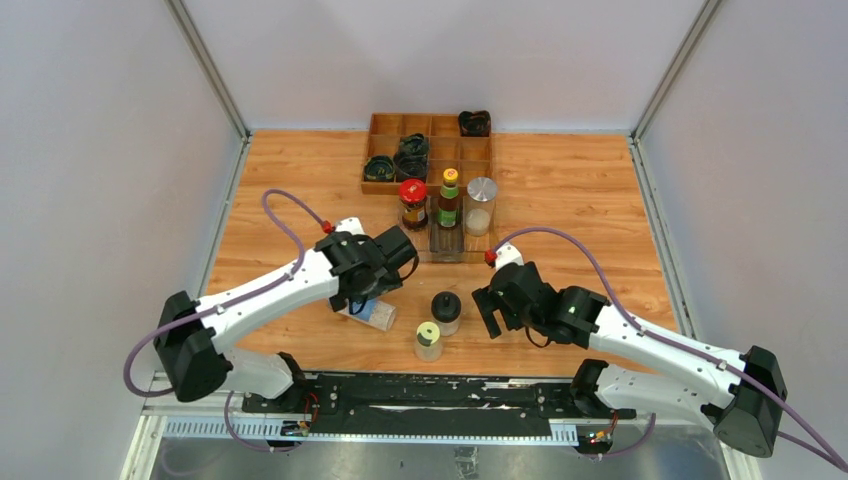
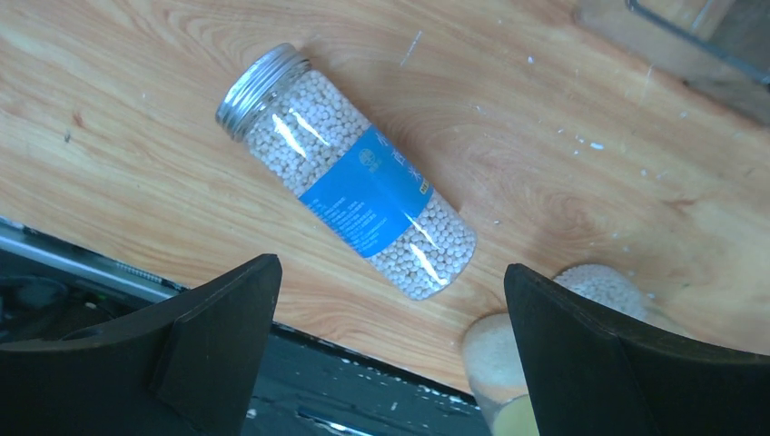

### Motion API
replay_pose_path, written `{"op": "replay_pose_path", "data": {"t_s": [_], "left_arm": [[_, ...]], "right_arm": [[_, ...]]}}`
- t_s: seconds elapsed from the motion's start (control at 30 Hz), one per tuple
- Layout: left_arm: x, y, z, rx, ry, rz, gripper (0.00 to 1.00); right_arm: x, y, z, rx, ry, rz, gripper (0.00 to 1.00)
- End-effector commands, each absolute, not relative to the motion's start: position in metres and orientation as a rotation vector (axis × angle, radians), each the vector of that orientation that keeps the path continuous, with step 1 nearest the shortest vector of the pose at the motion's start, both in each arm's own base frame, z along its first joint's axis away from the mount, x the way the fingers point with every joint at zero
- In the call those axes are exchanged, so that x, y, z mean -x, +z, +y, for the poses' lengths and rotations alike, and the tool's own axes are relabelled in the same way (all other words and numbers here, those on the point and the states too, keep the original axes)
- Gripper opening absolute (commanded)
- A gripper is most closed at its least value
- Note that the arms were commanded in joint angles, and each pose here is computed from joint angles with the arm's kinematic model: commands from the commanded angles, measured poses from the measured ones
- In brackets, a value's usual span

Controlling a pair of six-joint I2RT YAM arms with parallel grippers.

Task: Organize the condiment bottles
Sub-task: Pick up the bottle from the center of the board.

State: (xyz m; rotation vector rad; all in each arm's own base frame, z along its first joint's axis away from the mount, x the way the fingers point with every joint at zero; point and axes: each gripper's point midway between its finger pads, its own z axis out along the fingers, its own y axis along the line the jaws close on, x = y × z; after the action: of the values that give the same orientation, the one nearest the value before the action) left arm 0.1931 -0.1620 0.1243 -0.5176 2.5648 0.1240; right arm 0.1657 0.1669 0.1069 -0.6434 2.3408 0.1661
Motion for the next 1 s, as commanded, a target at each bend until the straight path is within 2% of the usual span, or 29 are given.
{"op": "replay_pose_path", "data": {"t_s": [0.0, 0.57, 0.97], "left_arm": [[-0.189, 0.131, -0.140, 0.809, 0.107, 2.428, 1.00], [-0.188, 0.110, -0.108, 1.456, 0.106, 2.136, 1.00], [-0.204, 0.107, -0.084, 1.498, 0.226, 2.110, 1.00]], "right_arm": [[-0.160, 0.100, 0.168, 0.651, 0.174, 2.356, 0.95], [-0.153, 0.100, 0.170, 0.645, 0.236, 2.347, 0.94], [-0.153, 0.099, 0.170, 0.647, 0.230, 2.346, 0.94]]}}
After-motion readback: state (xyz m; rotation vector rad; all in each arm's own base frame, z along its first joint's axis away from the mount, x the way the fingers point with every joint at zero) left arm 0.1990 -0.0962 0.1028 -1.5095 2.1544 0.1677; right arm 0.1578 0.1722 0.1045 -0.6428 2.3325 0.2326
